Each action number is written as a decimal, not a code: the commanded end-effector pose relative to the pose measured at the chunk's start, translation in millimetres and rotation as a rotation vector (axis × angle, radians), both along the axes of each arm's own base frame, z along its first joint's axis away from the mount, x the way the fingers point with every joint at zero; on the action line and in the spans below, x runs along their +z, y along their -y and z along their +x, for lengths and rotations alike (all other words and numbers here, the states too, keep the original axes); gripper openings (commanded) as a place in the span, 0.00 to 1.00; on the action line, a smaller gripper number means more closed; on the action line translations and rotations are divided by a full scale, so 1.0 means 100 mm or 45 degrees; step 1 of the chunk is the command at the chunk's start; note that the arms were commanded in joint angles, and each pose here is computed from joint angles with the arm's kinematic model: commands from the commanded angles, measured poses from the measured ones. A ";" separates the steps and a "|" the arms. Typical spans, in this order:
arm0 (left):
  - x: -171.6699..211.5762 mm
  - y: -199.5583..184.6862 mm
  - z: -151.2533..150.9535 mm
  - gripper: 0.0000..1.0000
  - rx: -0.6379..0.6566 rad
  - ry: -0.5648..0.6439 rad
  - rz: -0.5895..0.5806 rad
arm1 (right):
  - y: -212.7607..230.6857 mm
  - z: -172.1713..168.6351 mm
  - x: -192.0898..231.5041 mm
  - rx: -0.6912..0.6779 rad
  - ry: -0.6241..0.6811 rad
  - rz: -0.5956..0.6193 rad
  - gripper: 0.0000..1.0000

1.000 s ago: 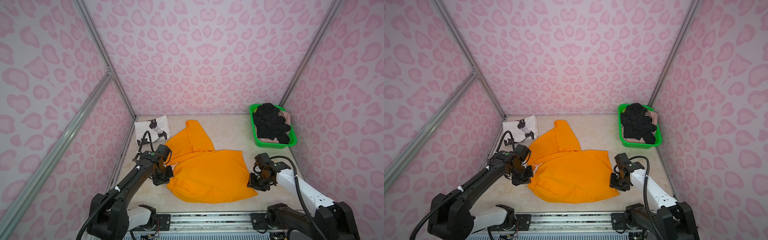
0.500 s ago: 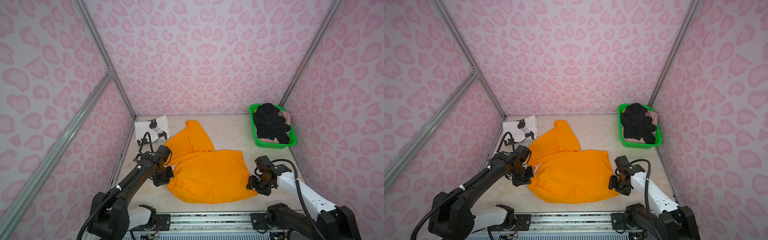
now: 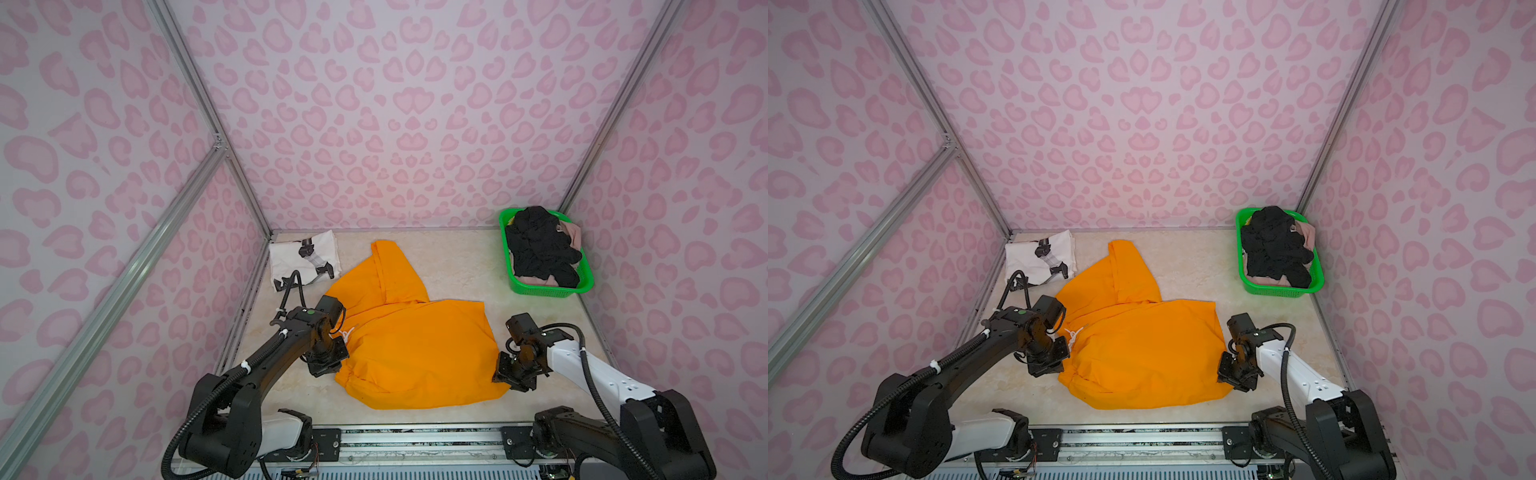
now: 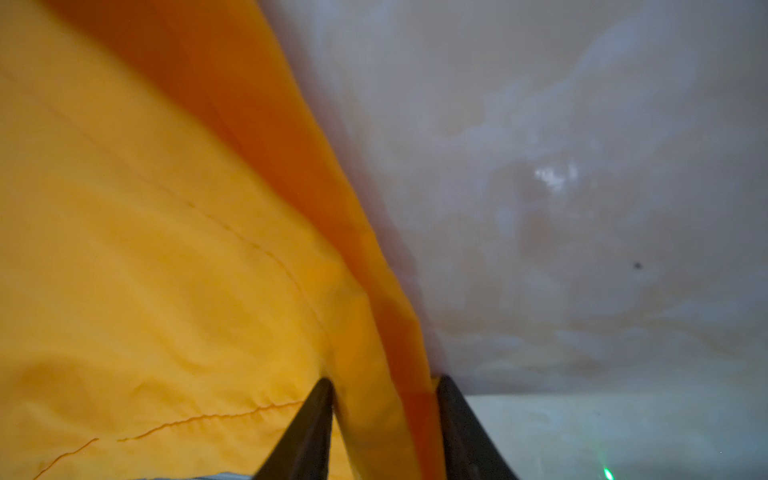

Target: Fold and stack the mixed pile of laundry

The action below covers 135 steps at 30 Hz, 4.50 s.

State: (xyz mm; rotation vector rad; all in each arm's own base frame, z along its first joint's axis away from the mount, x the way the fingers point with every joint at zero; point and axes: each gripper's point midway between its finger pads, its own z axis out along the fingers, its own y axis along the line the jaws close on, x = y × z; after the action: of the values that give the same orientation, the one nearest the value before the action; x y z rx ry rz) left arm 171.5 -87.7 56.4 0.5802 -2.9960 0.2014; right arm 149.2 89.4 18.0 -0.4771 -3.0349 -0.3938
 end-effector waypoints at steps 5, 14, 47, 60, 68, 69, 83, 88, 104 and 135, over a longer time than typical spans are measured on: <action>0.02 0.02 -0.03 0.09 0.033 -0.001 -0.027 | 0.02 0.18 0.18 0.065 0.104 -0.027 0.07; -0.09 0.11 -0.18 0.57 0.059 0.021 -0.050 | 0.07 0.13 0.18 0.094 0.109 -0.058 0.00; 2.23 0.44 0.92 0.02 -0.223 0.493 0.044 | 0.21 1.18 2.56 0.337 0.982 -0.259 0.00; 3.31 1.33 1.20 0.02 -0.461 0.748 -0.550 | 0.14 1.15 4.35 0.379 1.666 -0.234 0.00; 3.24 1.83 0.83 0.02 -0.665 0.624 -0.766 | 0.38 0.92 4.66 0.327 1.768 -0.385 0.00; 3.25 1.85 0.82 0.02 -0.666 0.621 -0.777 | 0.38 0.93 4.64 0.332 1.760 -0.385 0.00; 3.69 1.59 2.48 0.02 -0.266 1.028 -0.861 | 0.02 2.00 4.53 0.338 1.787 -0.162 0.00; 4.03 1.72 2.81 0.02 -0.240 1.149 -1.092 | -0.02 1.99 5.13 0.375 1.979 -0.170 0.00; 3.59 1.34 2.57 0.02 -0.334 1.056 -0.800 | -0.31 1.34 5.10 0.668 2.138 0.017 0.00; 0.80 0.18 -0.05 0.33 -0.053 0.068 -0.247 | -0.33 0.37 1.48 0.511 0.544 0.117 0.59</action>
State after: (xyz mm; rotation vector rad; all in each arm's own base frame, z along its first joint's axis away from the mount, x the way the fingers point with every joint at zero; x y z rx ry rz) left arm 177.7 -112.8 138.6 0.4342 -3.0041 0.5536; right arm 182.9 125.3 159.9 0.1893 -3.3563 -0.7282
